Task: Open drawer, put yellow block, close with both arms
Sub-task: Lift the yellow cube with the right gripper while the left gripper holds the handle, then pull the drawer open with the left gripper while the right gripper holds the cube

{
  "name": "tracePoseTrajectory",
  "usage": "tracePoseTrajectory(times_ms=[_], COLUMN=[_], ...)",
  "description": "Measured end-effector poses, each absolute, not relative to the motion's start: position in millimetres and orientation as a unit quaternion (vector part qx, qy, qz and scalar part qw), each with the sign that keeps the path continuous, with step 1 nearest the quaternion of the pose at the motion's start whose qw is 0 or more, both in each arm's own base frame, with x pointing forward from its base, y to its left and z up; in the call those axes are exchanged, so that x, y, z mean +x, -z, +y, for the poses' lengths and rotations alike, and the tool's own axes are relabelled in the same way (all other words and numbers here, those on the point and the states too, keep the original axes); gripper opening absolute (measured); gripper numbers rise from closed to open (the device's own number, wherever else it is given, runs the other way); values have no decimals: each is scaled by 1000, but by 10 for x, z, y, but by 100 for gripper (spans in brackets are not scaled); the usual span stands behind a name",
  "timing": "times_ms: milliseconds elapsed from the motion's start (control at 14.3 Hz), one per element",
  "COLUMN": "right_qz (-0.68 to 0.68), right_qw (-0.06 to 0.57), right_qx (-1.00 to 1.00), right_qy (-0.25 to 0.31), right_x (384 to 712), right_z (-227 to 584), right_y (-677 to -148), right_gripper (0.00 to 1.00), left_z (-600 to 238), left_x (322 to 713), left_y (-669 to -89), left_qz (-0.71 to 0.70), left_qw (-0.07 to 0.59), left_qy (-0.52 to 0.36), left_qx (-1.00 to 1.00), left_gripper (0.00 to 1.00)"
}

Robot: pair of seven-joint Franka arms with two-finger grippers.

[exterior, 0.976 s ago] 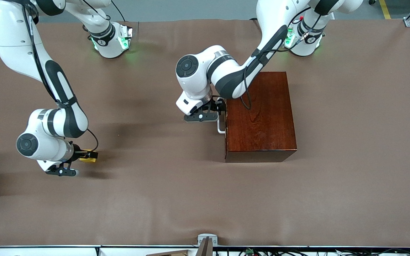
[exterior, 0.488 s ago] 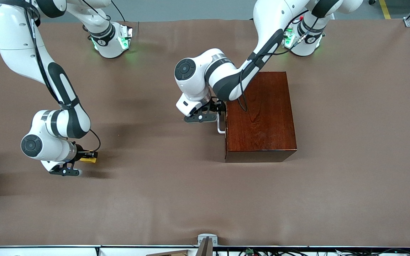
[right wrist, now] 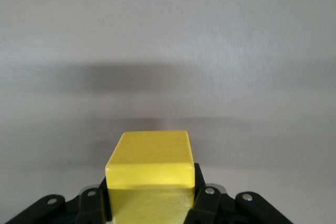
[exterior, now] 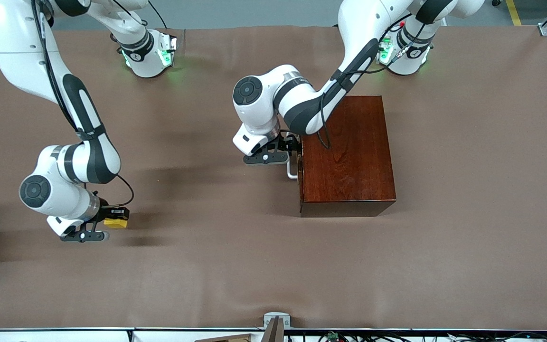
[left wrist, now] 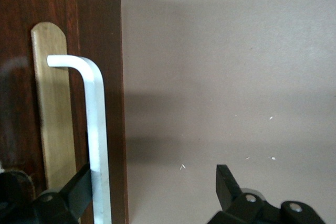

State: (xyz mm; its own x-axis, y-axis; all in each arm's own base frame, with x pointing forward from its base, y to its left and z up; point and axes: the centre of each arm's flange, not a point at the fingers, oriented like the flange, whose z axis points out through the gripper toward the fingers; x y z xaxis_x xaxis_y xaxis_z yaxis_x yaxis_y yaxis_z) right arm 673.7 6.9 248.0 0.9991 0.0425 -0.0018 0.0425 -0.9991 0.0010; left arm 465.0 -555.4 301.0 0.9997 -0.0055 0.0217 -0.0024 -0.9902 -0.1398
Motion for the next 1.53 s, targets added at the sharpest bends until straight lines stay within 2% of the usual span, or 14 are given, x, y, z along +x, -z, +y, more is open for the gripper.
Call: tracePoseTrajectory(times_ms=[558, 976, 1324, 1533], right_qz=[150, 238, 263, 301], right_qw=[11, 23, 32, 42], right_qx=[987, 968, 962, 950], right_qy=[-57, -76, -72, -63], right_x=[7007, 7203, 7229, 7245], right_z=[13, 78, 132, 133], right_y=[-3088, -3687, -3806, -4050], right_gripper=[56, 56, 56, 56], left_z=[-5614, -5716, -5821, -5868], left_x=[4681, 4641, 4579, 4554], left_y=[-2978, -2980, -2997, -2963], left_qz=[3, 10, 4, -2], left_qw=[48, 27, 9, 0], left_qy=[22, 34, 44, 47], left_qx=[-999, -999, -999, -999], left_gripper=[100, 100, 100, 100])
